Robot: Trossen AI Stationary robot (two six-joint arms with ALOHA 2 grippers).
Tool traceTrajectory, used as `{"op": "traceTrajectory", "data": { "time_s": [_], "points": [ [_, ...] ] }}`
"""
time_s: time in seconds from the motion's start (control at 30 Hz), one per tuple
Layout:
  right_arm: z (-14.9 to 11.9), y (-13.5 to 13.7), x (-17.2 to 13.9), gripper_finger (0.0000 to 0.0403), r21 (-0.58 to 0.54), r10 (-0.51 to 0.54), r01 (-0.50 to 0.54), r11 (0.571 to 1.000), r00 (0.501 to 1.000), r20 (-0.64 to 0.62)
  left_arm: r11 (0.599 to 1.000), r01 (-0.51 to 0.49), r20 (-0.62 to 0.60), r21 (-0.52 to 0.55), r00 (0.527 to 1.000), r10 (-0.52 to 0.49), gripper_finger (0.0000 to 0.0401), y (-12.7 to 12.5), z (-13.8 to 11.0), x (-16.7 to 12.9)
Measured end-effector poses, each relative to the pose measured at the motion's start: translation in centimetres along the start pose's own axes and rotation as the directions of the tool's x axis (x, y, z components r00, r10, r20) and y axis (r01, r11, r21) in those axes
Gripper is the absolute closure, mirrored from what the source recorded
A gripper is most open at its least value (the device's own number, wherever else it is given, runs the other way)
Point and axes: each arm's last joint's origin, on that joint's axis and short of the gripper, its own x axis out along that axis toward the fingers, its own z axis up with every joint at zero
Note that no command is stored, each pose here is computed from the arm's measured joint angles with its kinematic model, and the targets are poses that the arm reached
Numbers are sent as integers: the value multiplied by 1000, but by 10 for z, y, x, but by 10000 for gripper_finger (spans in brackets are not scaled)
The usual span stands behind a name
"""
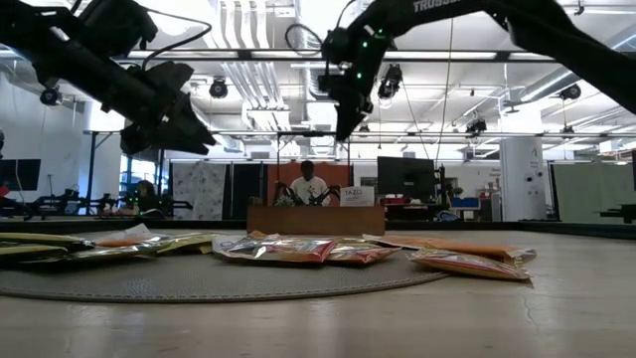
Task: Pick & Place Tea
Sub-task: Put the orange tea bag into the middle compartment of the wooden organizer
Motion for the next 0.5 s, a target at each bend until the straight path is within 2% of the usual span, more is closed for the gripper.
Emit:
{"op": "traceTrajectory", "data": {
  "time_s": [0.2,0.5],
  "points": [
    [1,-8,-27,248,11,-32,32,999,996,81,1000,2,4,-4,1000,-2,263,0,0,0],
    [3,-10,-36,256,20,-48,46,999,991,121,1000,8,19,-16,1000,-8,263,-1,2,0]
  ]
}}
